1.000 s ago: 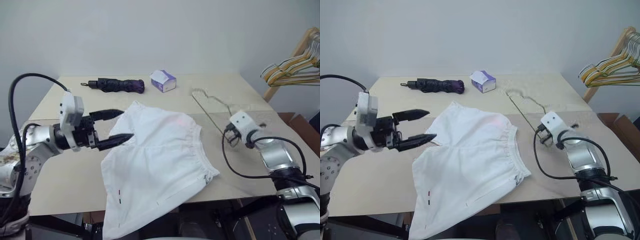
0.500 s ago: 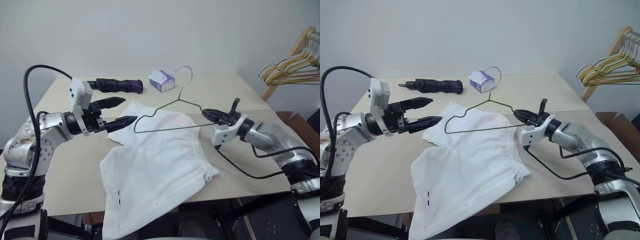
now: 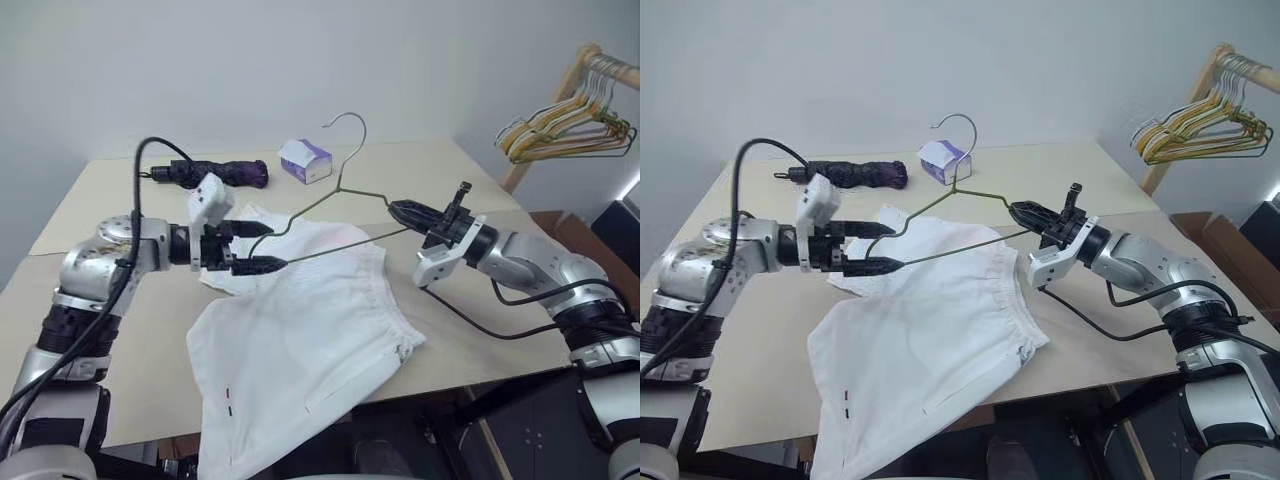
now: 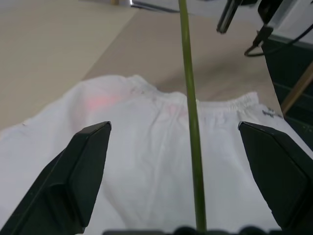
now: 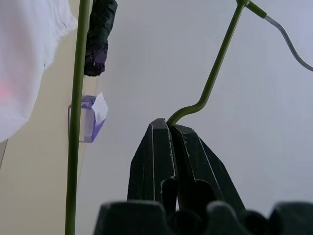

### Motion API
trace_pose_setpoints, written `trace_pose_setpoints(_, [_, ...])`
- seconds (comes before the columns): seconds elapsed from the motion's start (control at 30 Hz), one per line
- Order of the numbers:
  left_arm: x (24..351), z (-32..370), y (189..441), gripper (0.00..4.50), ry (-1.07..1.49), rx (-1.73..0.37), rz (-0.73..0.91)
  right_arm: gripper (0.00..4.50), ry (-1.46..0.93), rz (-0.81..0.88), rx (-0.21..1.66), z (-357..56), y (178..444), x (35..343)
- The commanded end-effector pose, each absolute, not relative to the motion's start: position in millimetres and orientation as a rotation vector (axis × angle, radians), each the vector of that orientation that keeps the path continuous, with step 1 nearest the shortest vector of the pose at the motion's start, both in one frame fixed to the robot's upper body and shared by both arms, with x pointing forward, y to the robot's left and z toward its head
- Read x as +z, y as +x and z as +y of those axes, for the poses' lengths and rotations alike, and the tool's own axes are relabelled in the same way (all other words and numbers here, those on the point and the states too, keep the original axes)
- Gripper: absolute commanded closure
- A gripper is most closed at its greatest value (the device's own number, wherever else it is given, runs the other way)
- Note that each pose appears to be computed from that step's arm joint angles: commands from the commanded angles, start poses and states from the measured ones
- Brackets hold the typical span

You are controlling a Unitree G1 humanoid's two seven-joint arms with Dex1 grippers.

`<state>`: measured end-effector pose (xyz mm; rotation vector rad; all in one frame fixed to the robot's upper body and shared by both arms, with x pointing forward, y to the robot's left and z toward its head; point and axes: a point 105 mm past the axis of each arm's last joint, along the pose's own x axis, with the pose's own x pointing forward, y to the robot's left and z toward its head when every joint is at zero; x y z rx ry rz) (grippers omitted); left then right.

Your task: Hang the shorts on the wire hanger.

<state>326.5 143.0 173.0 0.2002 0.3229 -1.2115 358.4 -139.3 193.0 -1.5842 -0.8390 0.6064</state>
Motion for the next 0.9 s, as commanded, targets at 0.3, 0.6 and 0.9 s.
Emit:
trace_pose_setpoints(0.3, [170, 138, 332, 2.54, 0.323, -1.218, 0.324, 4.5, -1.595, -0.951, 0.529, -134, 356, 227])
trace_pose_setpoints(0.6, [171, 142, 334, 4.48, 0.316, -1.183, 0.311, 4.5, -1.606, -0.958, 0.556, -131, 357, 226])
trace_pose_setpoints(0.9, [171, 155, 338, 4.5, 0.397, -1.12, 0.293, 1.93, -1.361, -0.705, 0.887, -127, 332, 205])
